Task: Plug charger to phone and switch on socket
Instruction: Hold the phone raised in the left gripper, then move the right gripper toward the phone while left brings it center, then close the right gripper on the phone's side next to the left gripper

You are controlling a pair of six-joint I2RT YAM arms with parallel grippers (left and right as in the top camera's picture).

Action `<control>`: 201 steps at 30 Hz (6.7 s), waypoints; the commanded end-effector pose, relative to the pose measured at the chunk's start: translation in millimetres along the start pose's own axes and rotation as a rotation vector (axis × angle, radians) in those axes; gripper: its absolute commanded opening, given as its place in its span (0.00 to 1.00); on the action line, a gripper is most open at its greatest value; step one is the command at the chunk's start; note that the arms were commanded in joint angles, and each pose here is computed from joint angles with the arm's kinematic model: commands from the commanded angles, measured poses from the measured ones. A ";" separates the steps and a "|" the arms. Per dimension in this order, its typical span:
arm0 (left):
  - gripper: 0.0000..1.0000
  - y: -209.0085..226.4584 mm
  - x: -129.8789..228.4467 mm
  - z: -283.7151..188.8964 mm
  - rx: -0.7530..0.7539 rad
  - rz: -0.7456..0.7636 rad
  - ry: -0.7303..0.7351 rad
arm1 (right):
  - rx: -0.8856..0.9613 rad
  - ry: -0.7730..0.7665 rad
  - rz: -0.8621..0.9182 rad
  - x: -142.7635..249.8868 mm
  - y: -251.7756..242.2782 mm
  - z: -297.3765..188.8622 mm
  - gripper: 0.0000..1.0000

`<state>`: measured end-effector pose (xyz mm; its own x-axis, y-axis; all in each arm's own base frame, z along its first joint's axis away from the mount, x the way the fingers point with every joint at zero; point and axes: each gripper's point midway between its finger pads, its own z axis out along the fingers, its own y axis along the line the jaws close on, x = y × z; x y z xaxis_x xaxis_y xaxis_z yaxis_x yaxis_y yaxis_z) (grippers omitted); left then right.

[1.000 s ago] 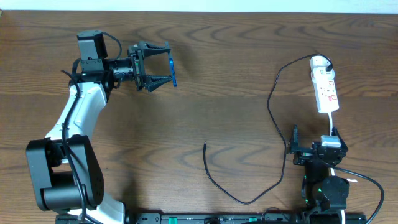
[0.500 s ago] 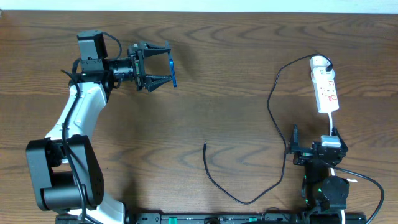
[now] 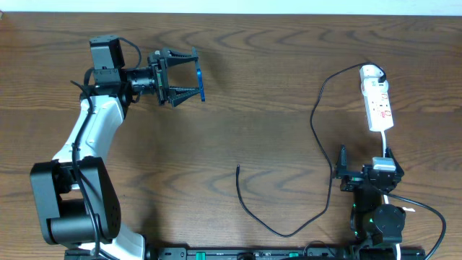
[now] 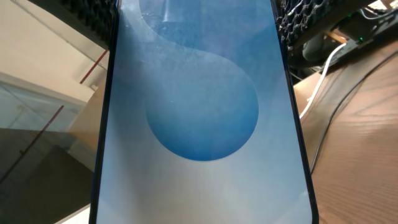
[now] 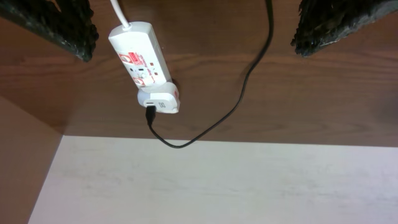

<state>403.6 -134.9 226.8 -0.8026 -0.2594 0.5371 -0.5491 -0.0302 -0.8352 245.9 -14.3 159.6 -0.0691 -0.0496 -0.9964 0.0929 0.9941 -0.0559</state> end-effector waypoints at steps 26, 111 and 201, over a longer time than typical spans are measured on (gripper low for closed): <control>0.07 -12.8 7.5 -4.1 0.011 0.341 -0.007 | -0.008 -0.002 -0.002 0.0 2.0 -0.3 0.99; 0.07 -19.6 -14.7 37.4 -0.048 0.469 -0.197 | -0.990 0.412 0.287 -86.3 209.3 68.6 0.99; 0.07 6.1 54.4 162.0 -0.109 0.463 -0.132 | -0.687 0.368 0.291 -85.7 226.3 88.7 0.81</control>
<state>396.9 -301.9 210.9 -0.9275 -0.3546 0.1187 -0.2122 0.2380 -0.9478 357.5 205.1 214.6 -0.4925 0.1249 -0.8613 -0.4598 0.8029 0.3794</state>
